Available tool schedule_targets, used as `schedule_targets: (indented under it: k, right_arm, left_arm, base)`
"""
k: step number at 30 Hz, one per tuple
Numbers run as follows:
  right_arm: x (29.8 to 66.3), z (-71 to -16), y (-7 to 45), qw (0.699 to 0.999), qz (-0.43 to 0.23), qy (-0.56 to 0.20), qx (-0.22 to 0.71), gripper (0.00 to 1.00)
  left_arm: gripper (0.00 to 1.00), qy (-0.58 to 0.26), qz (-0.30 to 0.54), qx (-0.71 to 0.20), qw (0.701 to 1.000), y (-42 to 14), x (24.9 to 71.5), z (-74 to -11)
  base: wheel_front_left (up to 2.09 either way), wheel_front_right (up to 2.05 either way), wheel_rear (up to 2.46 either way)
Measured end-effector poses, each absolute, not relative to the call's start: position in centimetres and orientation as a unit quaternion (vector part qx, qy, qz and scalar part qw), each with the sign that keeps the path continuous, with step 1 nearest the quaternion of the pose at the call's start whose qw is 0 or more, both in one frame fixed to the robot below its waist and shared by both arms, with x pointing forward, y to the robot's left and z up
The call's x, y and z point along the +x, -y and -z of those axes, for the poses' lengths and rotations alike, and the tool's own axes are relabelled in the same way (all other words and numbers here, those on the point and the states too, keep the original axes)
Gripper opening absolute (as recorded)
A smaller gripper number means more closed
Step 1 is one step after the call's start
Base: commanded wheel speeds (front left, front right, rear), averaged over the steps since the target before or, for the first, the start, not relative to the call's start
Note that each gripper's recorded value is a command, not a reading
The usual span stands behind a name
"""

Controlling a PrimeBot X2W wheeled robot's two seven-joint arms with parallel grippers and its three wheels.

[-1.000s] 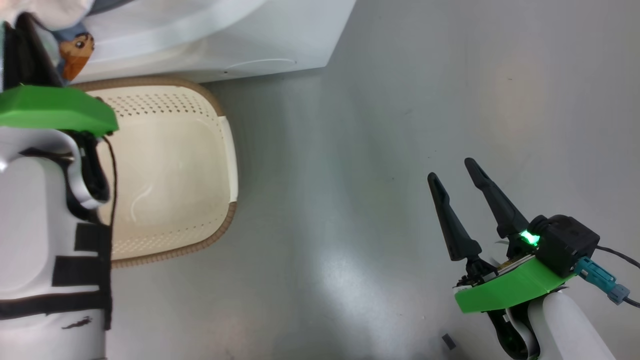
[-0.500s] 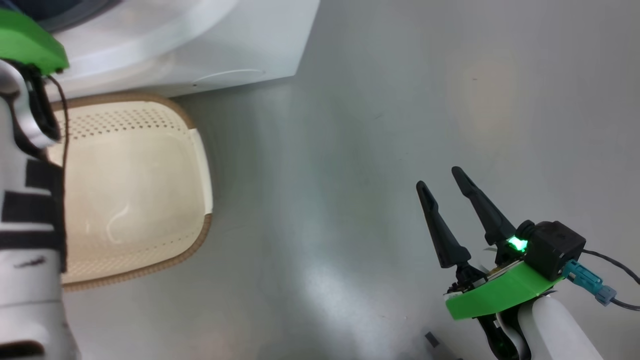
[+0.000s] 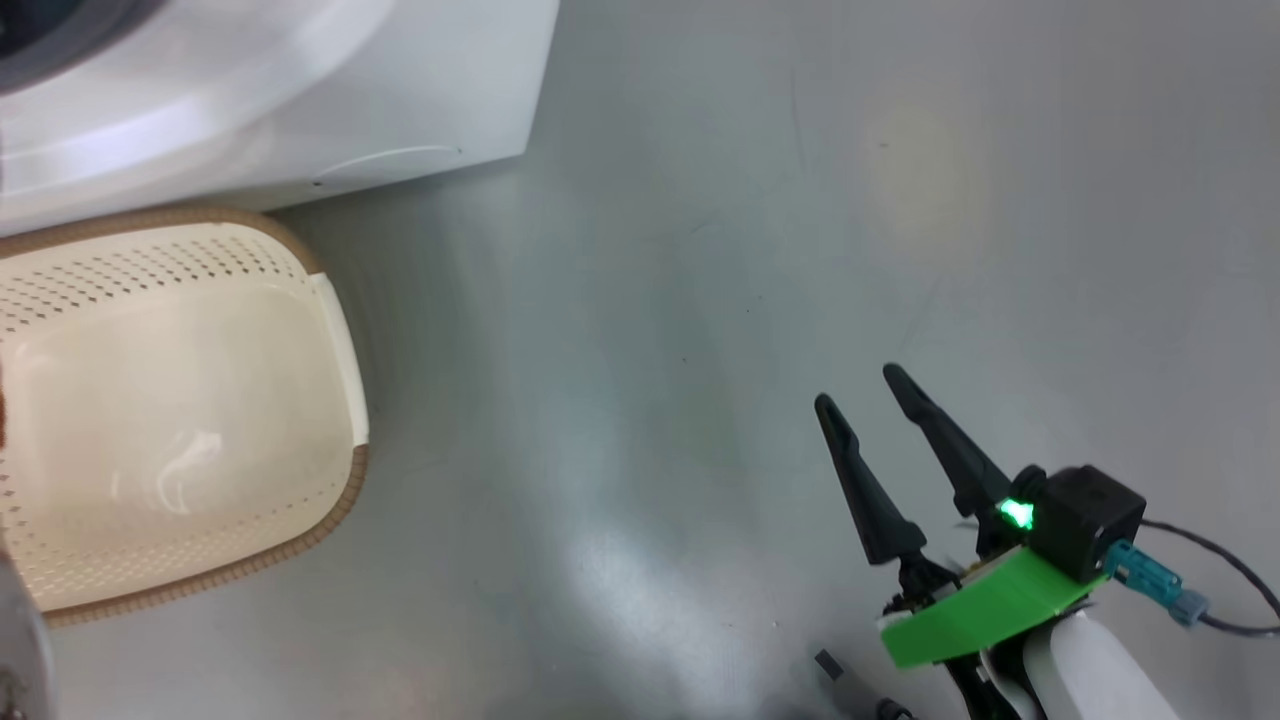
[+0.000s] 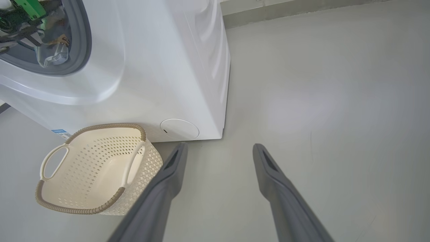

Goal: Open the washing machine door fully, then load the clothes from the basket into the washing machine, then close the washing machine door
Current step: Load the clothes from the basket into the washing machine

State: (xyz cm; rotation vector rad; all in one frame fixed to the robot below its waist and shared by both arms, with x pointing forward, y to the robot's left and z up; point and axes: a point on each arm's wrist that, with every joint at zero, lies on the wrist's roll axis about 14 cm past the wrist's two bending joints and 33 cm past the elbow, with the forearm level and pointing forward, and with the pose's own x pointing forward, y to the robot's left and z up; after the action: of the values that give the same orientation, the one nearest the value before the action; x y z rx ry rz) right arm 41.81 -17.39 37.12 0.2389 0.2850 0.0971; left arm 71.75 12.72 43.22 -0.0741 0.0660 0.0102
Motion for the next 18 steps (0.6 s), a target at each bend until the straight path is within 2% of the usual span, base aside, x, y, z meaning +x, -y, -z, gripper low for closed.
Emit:
schedule_targets:
  k: [6, 18]
  right_arm:
    - [40.4, -36.0, 17.8, 0.978, -0.040, -0.166, 0.117, 1.00]
    - [39.9, -34.8, 18.2, 0.975, -0.031, -0.185, 0.117, 1.00]
  left_arm:
    - [0.00, -0.016, -0.013, -0.056, 0.998, -13.1, 73.2, -44.1]
    - [0.00, 0.045, -0.021, -0.079, 0.996, -13.8, 75.8, -47.1]
  base:
    - [0.00, 0.00, 0.00]
    - [0.00, 0.00, 0.00]
